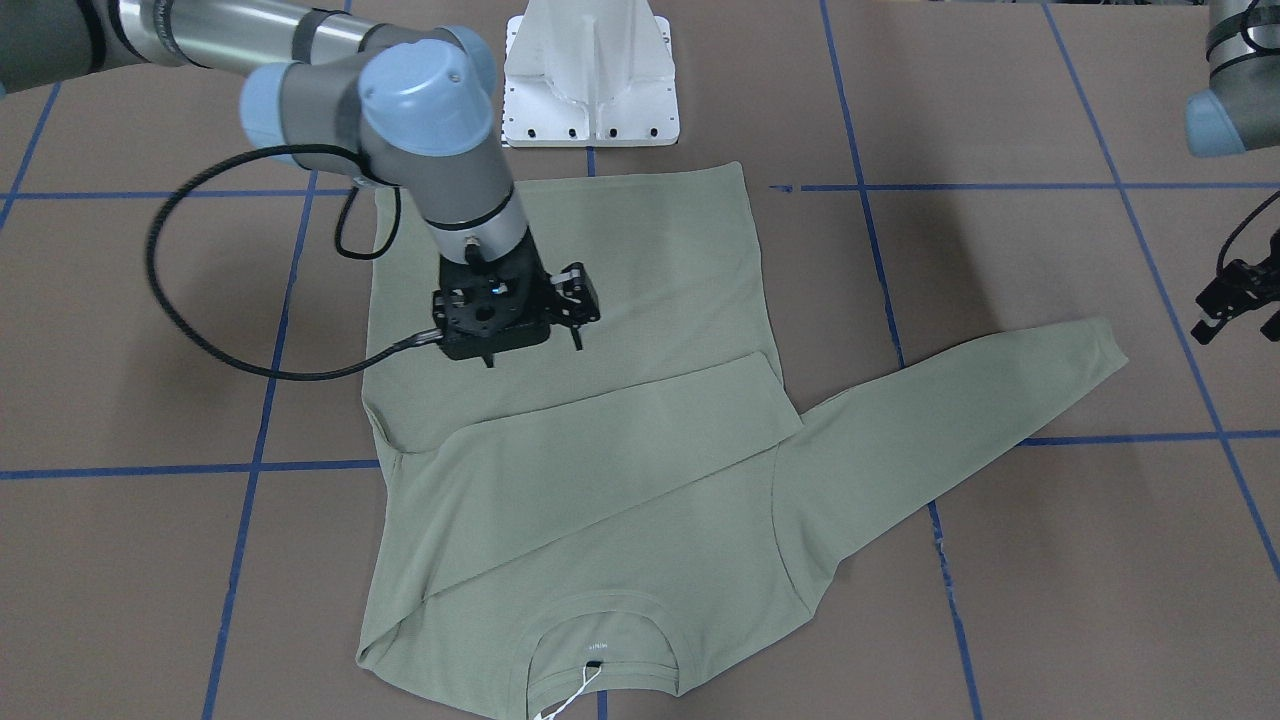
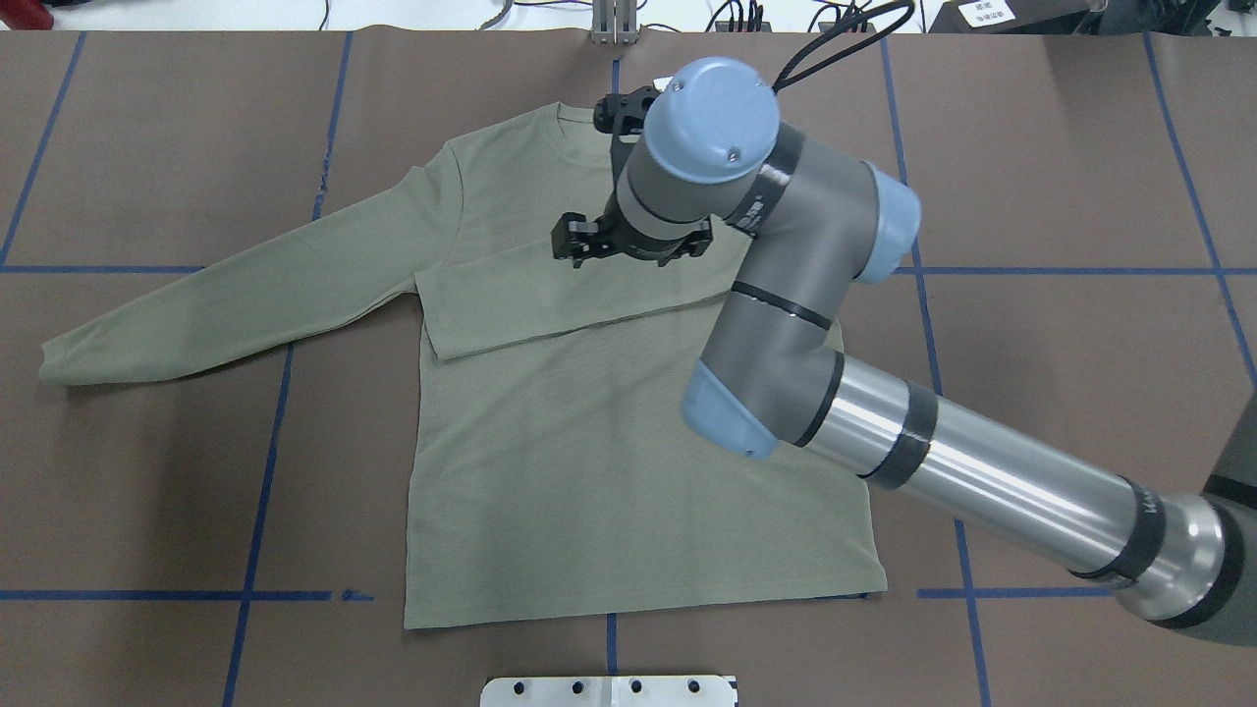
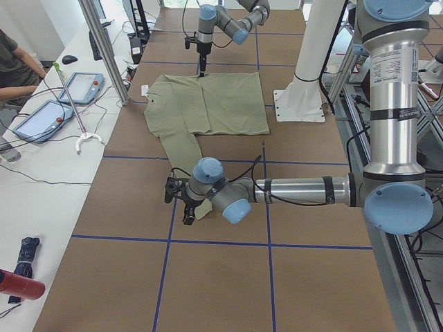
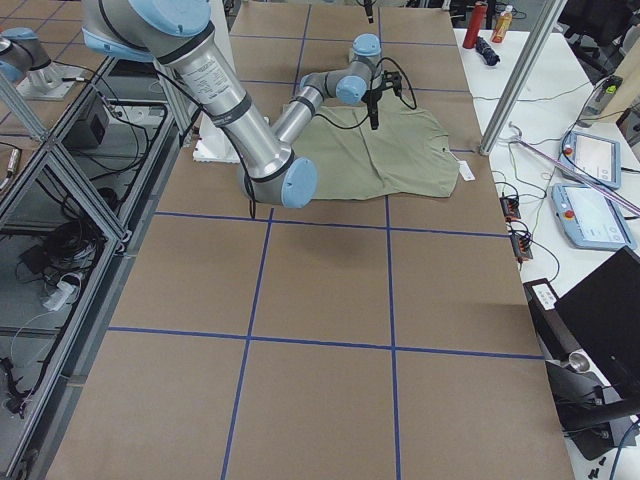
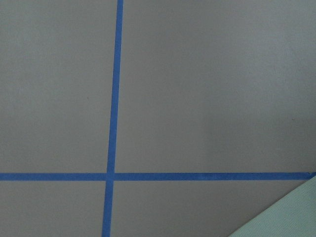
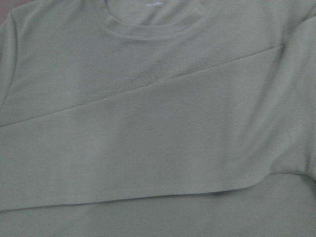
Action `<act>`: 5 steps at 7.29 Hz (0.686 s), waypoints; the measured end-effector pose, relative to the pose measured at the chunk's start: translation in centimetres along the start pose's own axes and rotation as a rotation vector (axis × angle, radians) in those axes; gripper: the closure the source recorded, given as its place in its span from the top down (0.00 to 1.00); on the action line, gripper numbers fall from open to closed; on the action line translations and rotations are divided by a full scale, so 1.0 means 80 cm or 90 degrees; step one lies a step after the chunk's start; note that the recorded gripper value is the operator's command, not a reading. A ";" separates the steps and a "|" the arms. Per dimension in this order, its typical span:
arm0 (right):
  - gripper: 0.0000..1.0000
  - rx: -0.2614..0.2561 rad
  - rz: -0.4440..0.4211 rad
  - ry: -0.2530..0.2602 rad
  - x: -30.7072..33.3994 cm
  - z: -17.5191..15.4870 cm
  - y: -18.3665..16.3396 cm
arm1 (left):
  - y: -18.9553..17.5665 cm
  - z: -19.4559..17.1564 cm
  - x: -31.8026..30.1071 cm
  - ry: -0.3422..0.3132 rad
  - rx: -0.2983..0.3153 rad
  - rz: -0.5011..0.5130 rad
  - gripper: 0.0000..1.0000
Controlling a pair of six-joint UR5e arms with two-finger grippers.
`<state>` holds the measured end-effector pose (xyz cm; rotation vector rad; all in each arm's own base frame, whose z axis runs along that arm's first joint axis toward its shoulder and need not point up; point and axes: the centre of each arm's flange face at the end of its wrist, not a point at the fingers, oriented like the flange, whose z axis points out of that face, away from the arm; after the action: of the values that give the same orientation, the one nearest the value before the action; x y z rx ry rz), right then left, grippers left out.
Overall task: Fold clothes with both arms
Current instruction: 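Release the sleeve and raise the right gripper while the left gripper reaches the other cuff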
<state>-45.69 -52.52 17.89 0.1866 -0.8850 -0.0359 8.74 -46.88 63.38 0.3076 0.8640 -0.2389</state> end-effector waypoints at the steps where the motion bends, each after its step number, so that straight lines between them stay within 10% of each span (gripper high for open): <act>1: 1.00 -0.018 -0.006 0.020 0.046 -0.018 -0.007 | 0.024 0.018 0.016 0.005 0.003 -0.046 0.99; 5: 1.00 -0.069 -0.035 0.015 0.228 -0.069 -0.029 | 0.080 0.076 0.070 -0.017 0.028 -0.159 0.99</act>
<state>-29.77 -55.95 28.07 0.1100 -0.8526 -0.1325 18.66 -43.55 63.86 0.2356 0.8708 -0.4934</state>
